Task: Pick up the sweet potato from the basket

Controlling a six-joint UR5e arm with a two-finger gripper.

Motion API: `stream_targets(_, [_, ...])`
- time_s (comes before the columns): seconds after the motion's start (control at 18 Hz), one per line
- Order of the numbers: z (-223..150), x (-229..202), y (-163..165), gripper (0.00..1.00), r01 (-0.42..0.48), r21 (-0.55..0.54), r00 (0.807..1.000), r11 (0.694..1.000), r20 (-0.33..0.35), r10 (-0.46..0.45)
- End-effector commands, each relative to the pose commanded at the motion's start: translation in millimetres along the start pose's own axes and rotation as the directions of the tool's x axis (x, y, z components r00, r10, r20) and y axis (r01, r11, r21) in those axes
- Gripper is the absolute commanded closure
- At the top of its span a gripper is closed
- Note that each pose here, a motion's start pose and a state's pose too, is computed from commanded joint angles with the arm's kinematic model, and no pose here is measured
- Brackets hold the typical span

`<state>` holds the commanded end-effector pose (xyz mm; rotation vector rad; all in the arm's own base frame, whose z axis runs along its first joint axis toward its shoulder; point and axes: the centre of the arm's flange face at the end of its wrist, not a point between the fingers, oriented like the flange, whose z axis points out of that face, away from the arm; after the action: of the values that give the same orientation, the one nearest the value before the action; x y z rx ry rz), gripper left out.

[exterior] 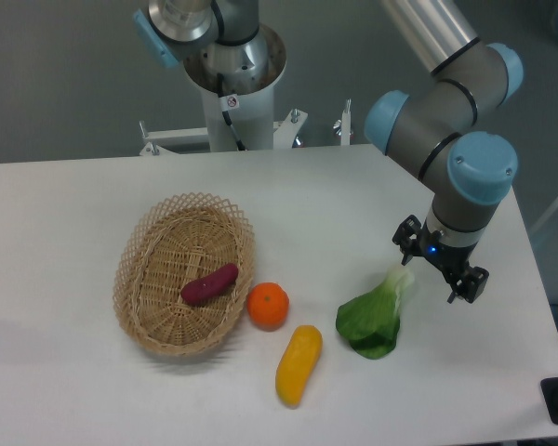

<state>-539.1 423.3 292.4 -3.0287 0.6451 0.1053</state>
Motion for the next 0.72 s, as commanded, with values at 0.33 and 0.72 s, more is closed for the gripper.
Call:
stream_targets(0.33, [-0.9, -0.9, -0.1, 0.0, -0.002, 0.0, 1.0, 1.0, 0.009, 0.002])
stream_targets(0.72, [2.5, 1.5, -0.9, 0.0, 0.0, 0.0, 1.0, 1.0, 0.002, 0.0])
